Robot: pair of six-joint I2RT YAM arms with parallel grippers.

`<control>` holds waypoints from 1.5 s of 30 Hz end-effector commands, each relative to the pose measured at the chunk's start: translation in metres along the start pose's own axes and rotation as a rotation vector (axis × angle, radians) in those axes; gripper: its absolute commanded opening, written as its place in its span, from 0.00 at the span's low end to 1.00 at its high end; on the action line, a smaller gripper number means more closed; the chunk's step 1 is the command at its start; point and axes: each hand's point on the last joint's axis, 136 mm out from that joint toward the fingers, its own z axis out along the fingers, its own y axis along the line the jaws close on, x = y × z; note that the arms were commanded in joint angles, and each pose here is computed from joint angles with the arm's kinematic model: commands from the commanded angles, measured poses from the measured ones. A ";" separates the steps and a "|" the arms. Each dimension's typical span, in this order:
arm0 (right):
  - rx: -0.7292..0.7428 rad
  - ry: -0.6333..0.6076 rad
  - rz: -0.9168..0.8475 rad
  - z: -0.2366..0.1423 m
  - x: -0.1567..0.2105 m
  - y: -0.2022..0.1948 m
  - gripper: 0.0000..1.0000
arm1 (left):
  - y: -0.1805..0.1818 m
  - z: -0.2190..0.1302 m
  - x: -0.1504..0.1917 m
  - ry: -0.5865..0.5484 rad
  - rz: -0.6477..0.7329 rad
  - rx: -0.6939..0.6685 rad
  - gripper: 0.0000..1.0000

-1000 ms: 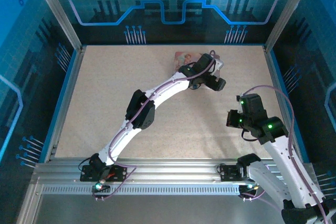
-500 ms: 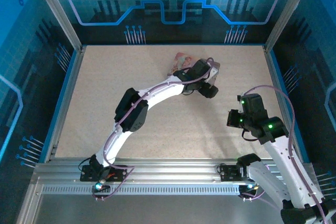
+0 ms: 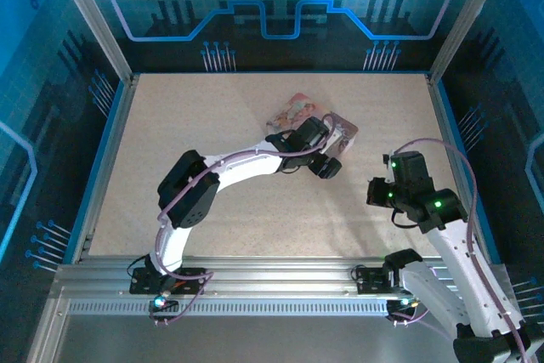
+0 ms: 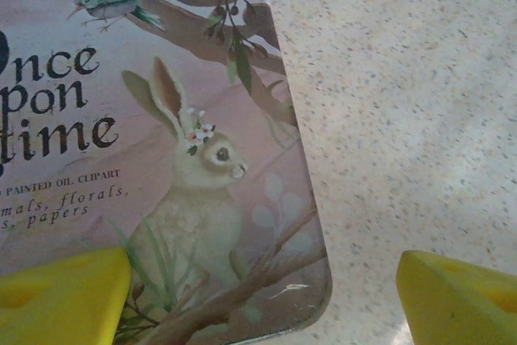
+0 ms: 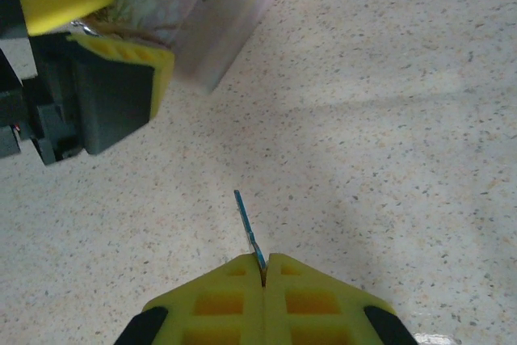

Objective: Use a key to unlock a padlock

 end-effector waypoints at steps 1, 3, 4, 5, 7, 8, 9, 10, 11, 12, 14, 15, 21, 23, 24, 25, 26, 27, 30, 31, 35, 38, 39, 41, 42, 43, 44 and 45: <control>-0.058 -0.043 -0.014 -0.011 -0.014 0.012 0.00 | -0.026 -0.002 0.038 0.082 -0.039 0.047 0.86; -0.061 -0.043 -0.018 -0.012 -0.015 0.013 0.00 | -0.034 -0.004 0.044 0.079 -0.052 0.058 0.86; -0.060 -0.041 -0.019 -0.012 -0.015 0.013 0.00 | -0.038 -0.005 0.046 0.079 -0.055 0.063 0.86; -0.060 -0.039 -0.020 -0.012 -0.014 0.012 0.00 | -0.043 -0.006 0.048 0.080 -0.056 0.070 0.86; -0.057 -0.038 -0.023 -0.012 -0.014 0.012 0.00 | -0.052 -0.007 0.051 0.080 -0.064 0.088 0.86; -0.057 -0.038 -0.025 -0.012 -0.014 0.012 0.00 | -0.055 -0.007 0.051 0.077 -0.069 0.099 0.86; -0.057 -0.037 -0.027 -0.012 -0.014 0.012 0.00 | -0.056 -0.007 0.050 0.074 -0.076 0.106 0.86; -0.060 -0.036 -0.029 -0.011 -0.014 0.013 0.00 | -0.057 -0.007 0.049 0.068 -0.083 0.110 0.86; -0.064 -0.035 -0.029 -0.011 -0.014 0.014 0.00 | -0.057 -0.008 0.046 0.060 -0.084 0.110 0.87; -0.069 -0.035 -0.032 -0.011 -0.014 0.014 0.00 | -0.057 -0.010 0.042 0.049 -0.085 0.111 0.87; -0.078 -0.034 -0.035 -0.011 -0.014 0.016 0.00 | -0.055 -0.019 0.031 0.019 -0.094 0.119 0.88; -0.083 -0.035 -0.036 -0.011 -0.015 0.017 0.00 | -0.055 -0.024 0.024 0.001 -0.100 0.125 0.88; -0.110 -0.030 -0.044 -0.009 -0.015 0.022 0.00 | -0.036 -0.073 -0.008 -0.121 -0.139 0.134 0.90; -0.143 -0.029 -0.053 -0.007 -0.016 0.028 0.00 | -0.027 -0.090 -0.009 -0.155 -0.158 0.132 0.90; -0.161 -0.029 -0.058 -0.006 -0.016 0.031 0.00 | -0.024 -0.097 -0.008 -0.168 -0.169 0.137 0.90; -0.184 -0.026 -0.062 -0.004 -0.016 0.035 0.00 | -0.019 -0.103 -0.004 -0.178 -0.188 0.141 0.90; -0.208 -0.023 -0.066 -0.002 -0.016 0.039 0.00 | -0.015 -0.109 0.002 -0.184 -0.207 0.146 0.90; -0.234 -0.018 -0.069 0.000 -0.016 0.044 0.00 | -0.010 -0.113 0.007 -0.188 -0.228 0.149 0.90; -0.331 0.007 -0.065 0.009 -0.016 0.061 0.00 | 0.004 -0.119 0.033 -0.184 -0.299 0.150 0.91; -0.374 0.019 -0.058 0.013 -0.016 0.068 0.00 | 0.010 -0.118 0.044 -0.174 -0.328 0.149 0.91; -0.544 0.075 -0.003 0.030 -0.017 0.096 0.00 | 0.026 -0.113 0.076 -0.160 -0.441 0.175 0.90; -0.603 0.097 0.036 0.045 -0.021 0.106 0.00 | 0.036 -0.105 0.088 -0.161 -0.495 0.197 0.90; -0.610 0.098 0.041 0.050 -0.023 0.108 0.00 | 0.039 -0.102 0.089 -0.163 -0.506 0.202 0.89; -0.618 0.100 0.046 0.060 -0.027 0.109 0.00 | 0.042 -0.096 0.091 -0.164 -0.515 0.209 0.89; -0.622 0.097 0.046 0.065 -0.030 0.111 0.00 | 0.042 -0.092 0.092 -0.162 -0.518 0.215 0.89; -0.629 0.095 0.047 0.070 -0.033 0.112 0.00 | 0.042 -0.089 0.091 -0.166 -0.518 0.222 0.89; -0.631 0.098 0.053 0.075 -0.034 0.112 0.00 | 0.043 -0.084 0.092 -0.162 -0.520 0.225 0.89; -0.636 0.103 0.062 0.081 -0.035 0.113 0.00 | 0.043 -0.080 0.093 -0.160 -0.522 0.230 0.88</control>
